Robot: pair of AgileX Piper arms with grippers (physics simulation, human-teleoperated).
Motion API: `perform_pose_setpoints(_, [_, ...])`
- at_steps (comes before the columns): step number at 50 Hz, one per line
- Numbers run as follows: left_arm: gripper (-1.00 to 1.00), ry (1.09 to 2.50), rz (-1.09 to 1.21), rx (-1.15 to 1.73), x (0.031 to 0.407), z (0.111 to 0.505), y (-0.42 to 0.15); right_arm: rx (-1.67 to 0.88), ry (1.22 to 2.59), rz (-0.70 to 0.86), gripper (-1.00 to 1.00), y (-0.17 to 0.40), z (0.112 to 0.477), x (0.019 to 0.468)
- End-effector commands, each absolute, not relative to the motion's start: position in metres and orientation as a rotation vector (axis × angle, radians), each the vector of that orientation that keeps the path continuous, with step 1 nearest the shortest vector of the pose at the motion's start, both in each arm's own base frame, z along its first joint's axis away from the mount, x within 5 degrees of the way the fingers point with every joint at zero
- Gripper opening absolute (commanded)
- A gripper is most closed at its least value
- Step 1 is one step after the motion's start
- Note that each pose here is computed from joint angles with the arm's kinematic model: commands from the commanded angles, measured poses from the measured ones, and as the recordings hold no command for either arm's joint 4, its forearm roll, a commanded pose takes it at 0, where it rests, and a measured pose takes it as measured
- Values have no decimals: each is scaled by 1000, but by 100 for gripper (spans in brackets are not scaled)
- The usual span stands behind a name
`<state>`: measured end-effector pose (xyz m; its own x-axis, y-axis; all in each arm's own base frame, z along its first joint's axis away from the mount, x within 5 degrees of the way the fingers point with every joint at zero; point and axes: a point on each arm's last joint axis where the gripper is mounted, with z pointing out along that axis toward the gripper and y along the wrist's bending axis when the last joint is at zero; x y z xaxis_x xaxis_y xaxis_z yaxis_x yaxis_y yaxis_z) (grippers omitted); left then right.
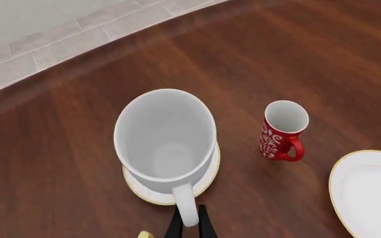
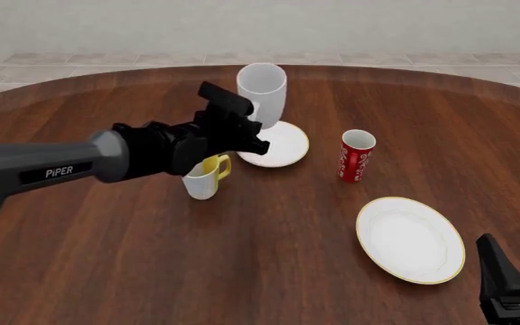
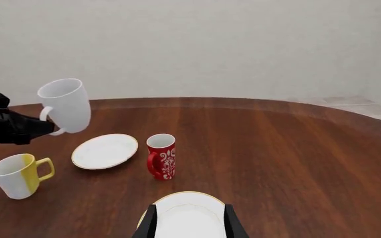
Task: Put the white mug on the left plate.
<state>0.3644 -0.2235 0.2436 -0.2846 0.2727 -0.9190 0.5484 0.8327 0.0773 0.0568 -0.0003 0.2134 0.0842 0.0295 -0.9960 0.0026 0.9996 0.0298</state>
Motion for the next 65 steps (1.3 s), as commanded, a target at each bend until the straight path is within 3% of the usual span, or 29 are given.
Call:
perform_pose_setpoints(1, [-100, 1878, -303, 624, 372, 244, -229, 28, 1486, 21, 100, 0, 213, 57])
perform_pose_setpoints(65, [-100, 1955, -295, 583, 413, 218, -239, 37, 1494, 24, 100, -1, 213, 58])
